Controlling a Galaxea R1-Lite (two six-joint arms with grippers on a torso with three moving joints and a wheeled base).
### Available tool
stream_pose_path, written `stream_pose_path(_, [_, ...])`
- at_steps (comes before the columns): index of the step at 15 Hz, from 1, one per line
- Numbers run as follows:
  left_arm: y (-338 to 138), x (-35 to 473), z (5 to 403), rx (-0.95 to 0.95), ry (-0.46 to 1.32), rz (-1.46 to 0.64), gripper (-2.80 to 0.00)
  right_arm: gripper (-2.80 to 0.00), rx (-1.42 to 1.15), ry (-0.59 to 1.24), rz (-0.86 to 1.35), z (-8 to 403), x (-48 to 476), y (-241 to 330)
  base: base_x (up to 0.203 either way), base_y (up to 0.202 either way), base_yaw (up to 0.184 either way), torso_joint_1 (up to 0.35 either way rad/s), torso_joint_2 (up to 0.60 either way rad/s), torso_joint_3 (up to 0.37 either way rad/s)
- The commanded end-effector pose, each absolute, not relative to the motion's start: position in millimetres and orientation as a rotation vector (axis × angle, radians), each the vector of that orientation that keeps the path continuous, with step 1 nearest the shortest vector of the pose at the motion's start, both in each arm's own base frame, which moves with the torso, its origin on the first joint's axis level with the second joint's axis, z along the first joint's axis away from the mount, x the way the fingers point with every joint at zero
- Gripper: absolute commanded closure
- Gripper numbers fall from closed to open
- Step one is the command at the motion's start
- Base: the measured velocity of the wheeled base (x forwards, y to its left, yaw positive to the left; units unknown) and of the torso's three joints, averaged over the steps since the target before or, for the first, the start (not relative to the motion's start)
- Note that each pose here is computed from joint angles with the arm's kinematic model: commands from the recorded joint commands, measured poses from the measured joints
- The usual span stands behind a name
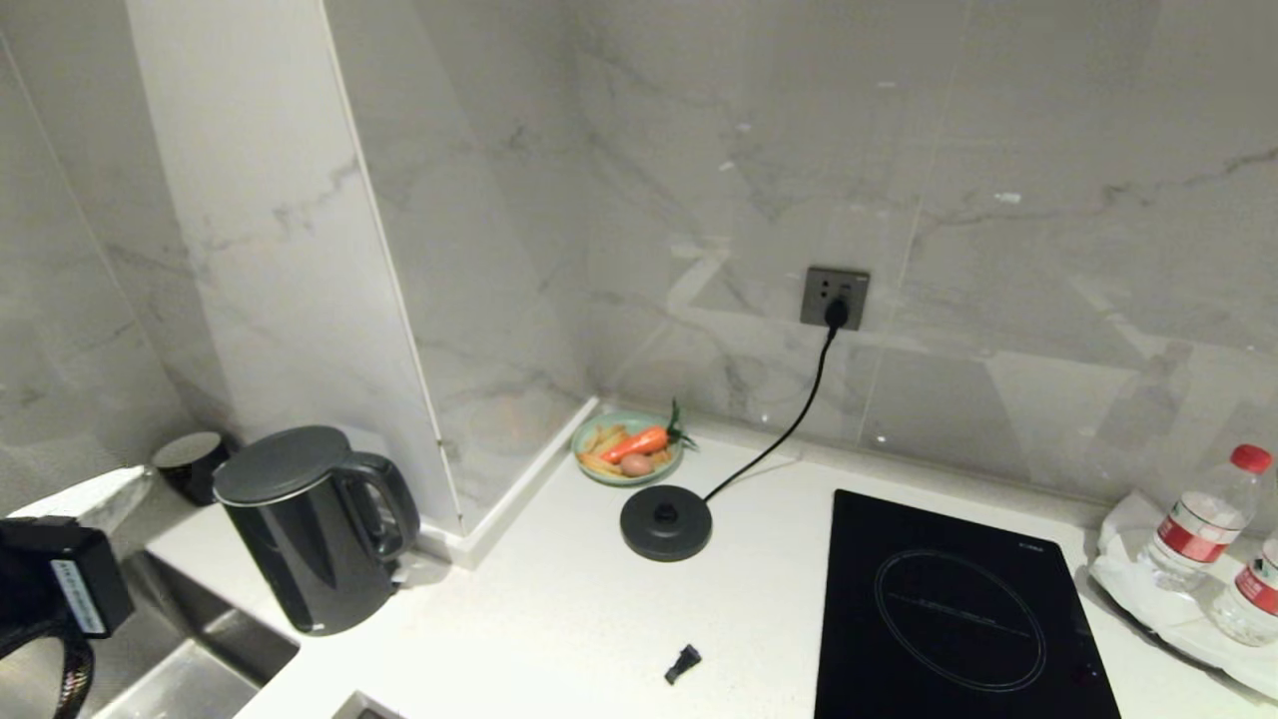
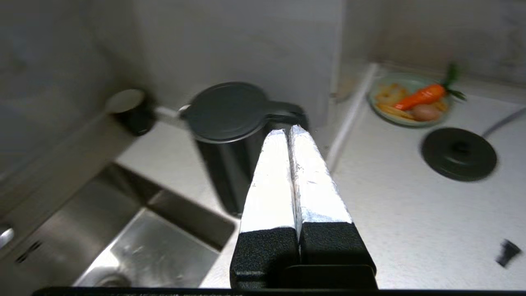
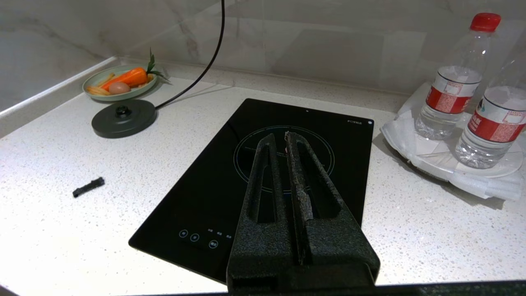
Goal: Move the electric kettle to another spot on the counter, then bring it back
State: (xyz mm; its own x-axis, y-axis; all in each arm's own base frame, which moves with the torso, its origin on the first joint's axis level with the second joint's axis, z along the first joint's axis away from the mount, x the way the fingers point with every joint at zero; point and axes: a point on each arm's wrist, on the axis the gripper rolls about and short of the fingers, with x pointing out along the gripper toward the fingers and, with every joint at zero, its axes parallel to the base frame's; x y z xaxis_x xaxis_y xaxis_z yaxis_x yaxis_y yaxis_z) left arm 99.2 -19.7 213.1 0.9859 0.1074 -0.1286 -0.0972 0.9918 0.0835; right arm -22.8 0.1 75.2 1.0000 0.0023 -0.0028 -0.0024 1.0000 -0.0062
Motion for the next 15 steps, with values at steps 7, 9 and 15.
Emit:
stream_pose_path(7, [10.6, -24.7, 198.7, 0.044, -0.144, 0.376, 0.00, 0.00, -0.007, 0.003, 0.003, 75.2, -22.8, 0.1, 0.000, 0.000, 0.000, 0.000, 0.00, 0.000])
stream_pose_path(9, [8.9, -39.2, 166.0, 0.114, -0.169, 0.364, 0.00, 0.00, -0.008, 0.003, 0.003, 75.2, -22.8, 0.1, 0.000, 0.000, 0.000, 0.000, 0.00, 0.000])
stream_pose_path(15, [-0.1, -23.3, 78.1, 0.075, -0.011, -0.005, 0.00, 0.00, -0.006, 0.005, 0.003, 75.2, -22.7, 0.1, 0.000, 0.000, 0.000, 0.000, 0.00, 0.000])
